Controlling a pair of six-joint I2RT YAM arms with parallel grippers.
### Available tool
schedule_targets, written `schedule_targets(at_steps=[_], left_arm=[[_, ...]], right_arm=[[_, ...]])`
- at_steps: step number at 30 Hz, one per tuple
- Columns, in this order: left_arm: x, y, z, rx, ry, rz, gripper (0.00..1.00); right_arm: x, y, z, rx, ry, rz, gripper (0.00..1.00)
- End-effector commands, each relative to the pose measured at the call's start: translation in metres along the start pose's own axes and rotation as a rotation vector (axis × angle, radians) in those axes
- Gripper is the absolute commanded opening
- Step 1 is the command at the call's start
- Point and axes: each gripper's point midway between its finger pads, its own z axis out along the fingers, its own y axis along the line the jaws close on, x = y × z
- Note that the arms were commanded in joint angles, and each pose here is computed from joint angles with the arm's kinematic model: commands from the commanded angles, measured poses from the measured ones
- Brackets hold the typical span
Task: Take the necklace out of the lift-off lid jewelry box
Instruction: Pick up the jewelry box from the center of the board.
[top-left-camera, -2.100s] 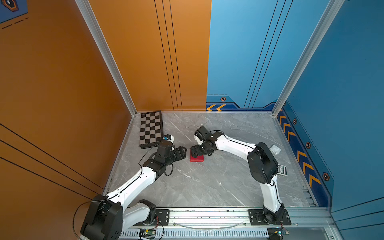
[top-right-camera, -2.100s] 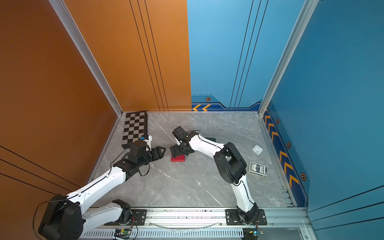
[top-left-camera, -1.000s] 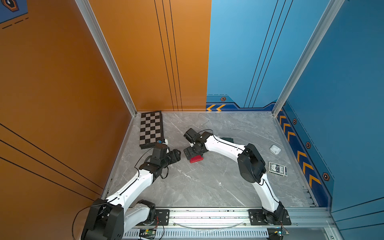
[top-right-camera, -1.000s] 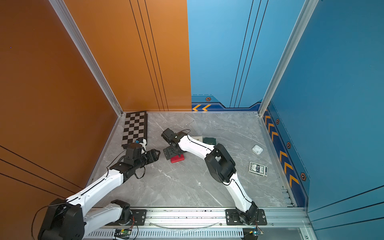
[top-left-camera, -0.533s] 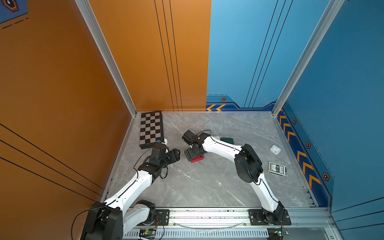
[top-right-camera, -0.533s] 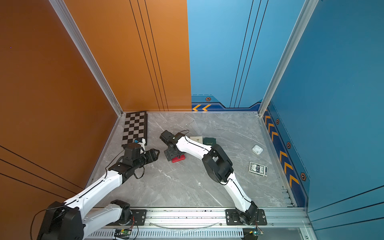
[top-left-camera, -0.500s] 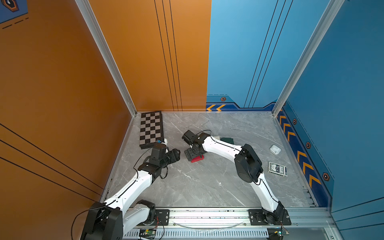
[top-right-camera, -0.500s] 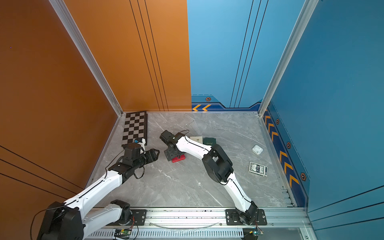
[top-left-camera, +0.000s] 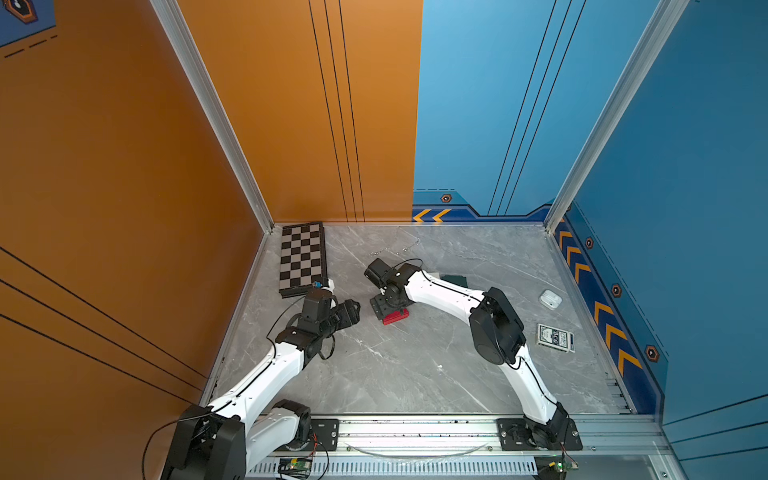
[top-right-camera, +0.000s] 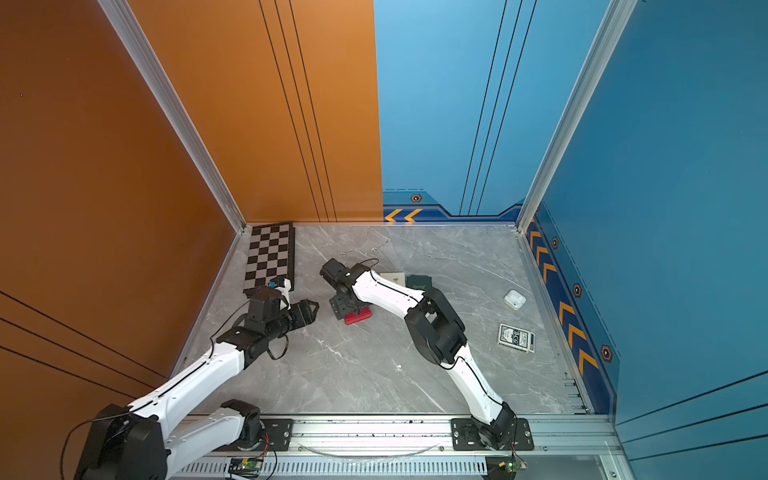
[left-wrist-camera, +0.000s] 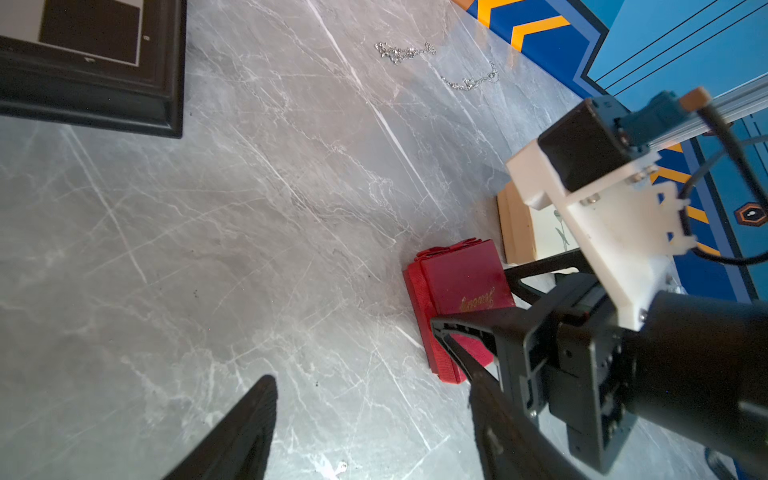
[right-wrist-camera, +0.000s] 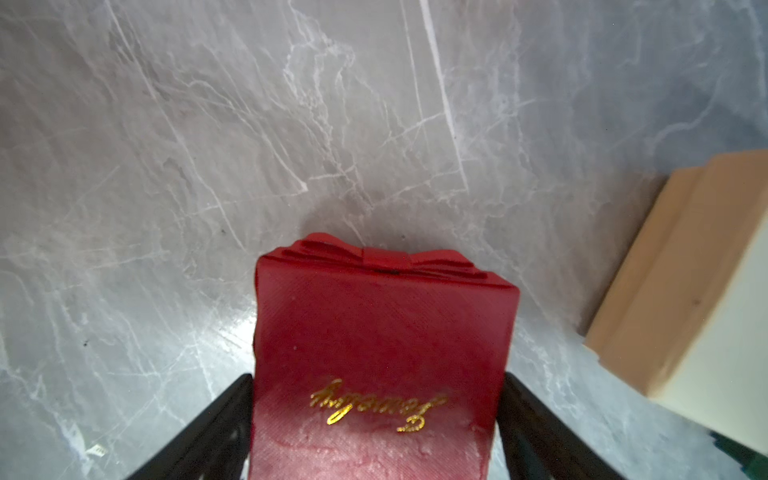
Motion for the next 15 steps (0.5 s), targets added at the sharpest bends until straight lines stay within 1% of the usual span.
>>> schedule_targets(at_steps=[1,12,15], left_arm=[[0.001,0.0022,-0.0003,0.002,0.0,0.012,0.75],[-0.0003,0.0006,-0.0001,0.01,-0.004,0.023,0.76],[-0.0005,-0.0018,0.0006,0.025,-0.008,0.029,0.77]], right_arm=[[0.0086,-0.0062,0.0103,0.015,0.053,-0.012,0.89],[0.0088,-0.0094,0.0124,0.015,0.059,-0.005,0.91],[0.0084,-0.0103,0.013,0.013,0.06,-0.005,0.89]])
